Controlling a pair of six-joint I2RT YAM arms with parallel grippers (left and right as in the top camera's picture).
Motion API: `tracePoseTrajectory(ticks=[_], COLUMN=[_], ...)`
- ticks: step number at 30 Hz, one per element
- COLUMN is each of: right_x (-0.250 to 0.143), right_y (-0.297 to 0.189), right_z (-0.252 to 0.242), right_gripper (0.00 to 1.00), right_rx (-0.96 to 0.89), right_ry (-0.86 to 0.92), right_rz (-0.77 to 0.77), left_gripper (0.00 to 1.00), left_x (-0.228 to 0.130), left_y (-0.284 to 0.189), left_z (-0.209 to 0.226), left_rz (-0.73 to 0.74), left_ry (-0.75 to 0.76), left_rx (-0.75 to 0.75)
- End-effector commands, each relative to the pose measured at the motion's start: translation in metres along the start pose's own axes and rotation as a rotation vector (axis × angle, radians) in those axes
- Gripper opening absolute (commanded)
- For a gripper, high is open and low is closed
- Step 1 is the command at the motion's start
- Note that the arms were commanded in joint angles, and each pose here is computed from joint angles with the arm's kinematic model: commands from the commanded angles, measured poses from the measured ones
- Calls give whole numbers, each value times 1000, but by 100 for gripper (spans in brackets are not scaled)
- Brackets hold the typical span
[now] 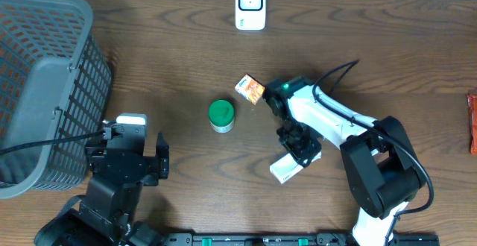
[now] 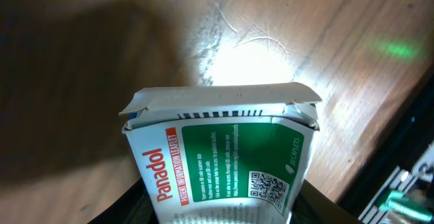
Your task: Scan the item barcode
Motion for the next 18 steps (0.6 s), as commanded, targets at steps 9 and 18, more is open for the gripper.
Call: tracePoseTrajectory(ticks=[9, 18], right_x=[9, 7], right_y=[-31, -32], right_z=[-3, -19], right_gripper=[46, 48], right_rx=[-24, -113], right_ry=[203, 200], right_rz=[-81, -69], left_gripper=[88, 88], left_x=[-1, -1], left_y=[0, 0], left_z=[1, 1], left_rz=[-3, -3], left_ry=[-4, -4], left_rx=[6, 6])
Point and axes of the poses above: each gripper's point midway between its finger pads, its own y axis out along the fingers, its own z axis along the line the jaws close on, x = y × z, the point moved 7 cm from there along -y, back along the fingers, and after that the axes turned 11 degrees about -y, right-handed, at the moved point
